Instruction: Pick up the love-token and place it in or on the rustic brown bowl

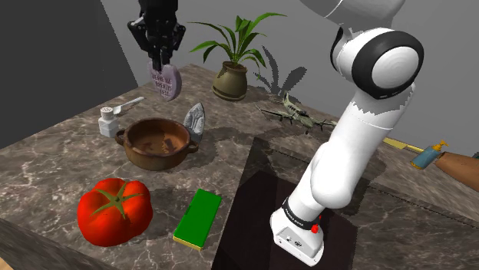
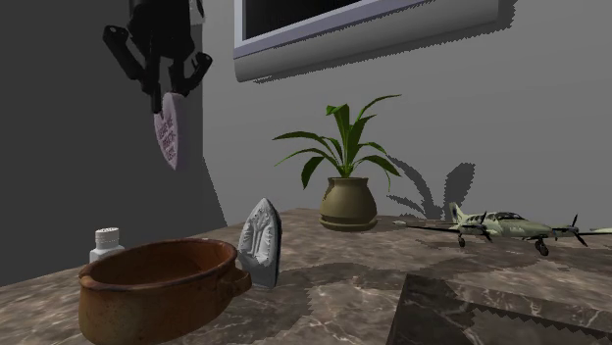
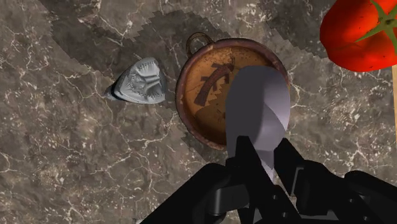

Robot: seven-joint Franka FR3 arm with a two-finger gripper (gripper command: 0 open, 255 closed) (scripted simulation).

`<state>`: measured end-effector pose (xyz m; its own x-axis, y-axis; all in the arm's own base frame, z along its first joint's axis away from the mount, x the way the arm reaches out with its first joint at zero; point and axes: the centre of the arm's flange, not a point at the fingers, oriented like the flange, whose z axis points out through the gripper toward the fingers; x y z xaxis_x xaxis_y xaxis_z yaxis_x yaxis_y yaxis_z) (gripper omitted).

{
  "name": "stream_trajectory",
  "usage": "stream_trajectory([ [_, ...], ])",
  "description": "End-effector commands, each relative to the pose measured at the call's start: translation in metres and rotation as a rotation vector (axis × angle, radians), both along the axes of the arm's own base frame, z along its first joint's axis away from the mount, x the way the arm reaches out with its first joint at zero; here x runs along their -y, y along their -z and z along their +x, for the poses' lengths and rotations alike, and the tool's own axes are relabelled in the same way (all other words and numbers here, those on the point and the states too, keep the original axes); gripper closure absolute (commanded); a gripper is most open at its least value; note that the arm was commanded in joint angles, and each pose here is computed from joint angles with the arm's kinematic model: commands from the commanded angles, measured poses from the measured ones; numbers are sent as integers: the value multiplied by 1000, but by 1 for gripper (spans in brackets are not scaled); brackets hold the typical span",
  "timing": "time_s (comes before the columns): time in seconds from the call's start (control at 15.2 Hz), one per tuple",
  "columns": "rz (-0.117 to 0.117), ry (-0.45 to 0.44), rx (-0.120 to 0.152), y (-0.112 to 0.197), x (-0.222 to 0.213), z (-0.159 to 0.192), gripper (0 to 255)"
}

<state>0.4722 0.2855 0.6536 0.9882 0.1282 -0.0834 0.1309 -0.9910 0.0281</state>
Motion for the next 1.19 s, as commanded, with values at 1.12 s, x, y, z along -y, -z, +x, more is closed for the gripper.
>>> stream_trajectory([
  [1.12,0,1,0,100,-1,0,255],
])
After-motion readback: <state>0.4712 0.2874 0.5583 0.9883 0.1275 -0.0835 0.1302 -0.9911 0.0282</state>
